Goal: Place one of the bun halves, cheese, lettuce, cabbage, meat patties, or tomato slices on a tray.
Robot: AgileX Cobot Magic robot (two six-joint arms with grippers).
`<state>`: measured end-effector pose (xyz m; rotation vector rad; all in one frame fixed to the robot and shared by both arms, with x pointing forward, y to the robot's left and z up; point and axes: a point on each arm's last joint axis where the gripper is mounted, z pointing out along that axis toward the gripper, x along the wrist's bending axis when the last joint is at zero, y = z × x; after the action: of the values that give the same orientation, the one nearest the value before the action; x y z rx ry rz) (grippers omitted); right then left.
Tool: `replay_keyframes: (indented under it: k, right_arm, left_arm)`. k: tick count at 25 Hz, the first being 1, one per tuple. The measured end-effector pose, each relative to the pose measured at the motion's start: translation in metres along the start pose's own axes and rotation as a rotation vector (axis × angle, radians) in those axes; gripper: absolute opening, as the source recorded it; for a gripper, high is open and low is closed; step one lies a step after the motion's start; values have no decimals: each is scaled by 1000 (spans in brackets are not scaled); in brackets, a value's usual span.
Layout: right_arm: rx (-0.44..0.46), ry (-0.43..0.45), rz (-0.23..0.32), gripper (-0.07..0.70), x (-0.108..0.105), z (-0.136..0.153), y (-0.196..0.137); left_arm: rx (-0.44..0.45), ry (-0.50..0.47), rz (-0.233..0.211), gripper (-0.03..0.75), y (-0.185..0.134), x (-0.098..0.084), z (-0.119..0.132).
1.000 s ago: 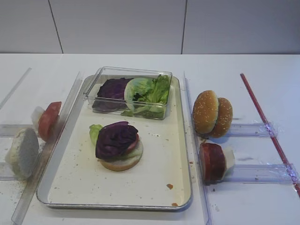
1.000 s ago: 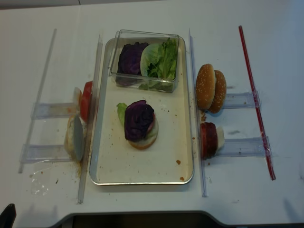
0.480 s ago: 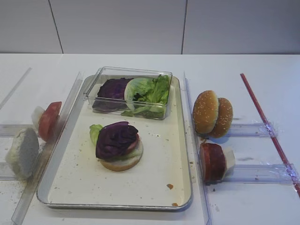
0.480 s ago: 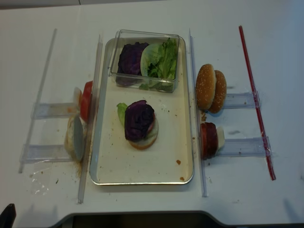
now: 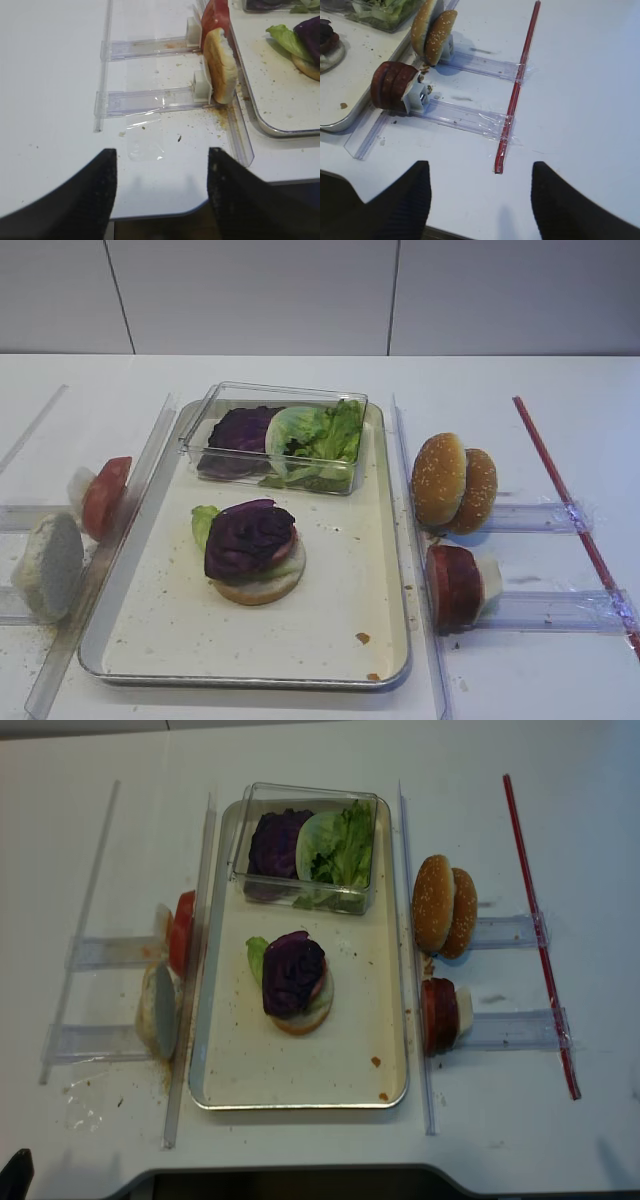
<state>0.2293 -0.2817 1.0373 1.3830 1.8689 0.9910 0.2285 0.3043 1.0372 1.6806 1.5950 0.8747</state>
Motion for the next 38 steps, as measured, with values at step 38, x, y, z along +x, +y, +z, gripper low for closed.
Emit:
replay_keyframes:
  k: [38]
  right_arm:
    - [0,0,2,455,0,0,0]
  left_arm:
    - [0,0,0,362,0,0,0]
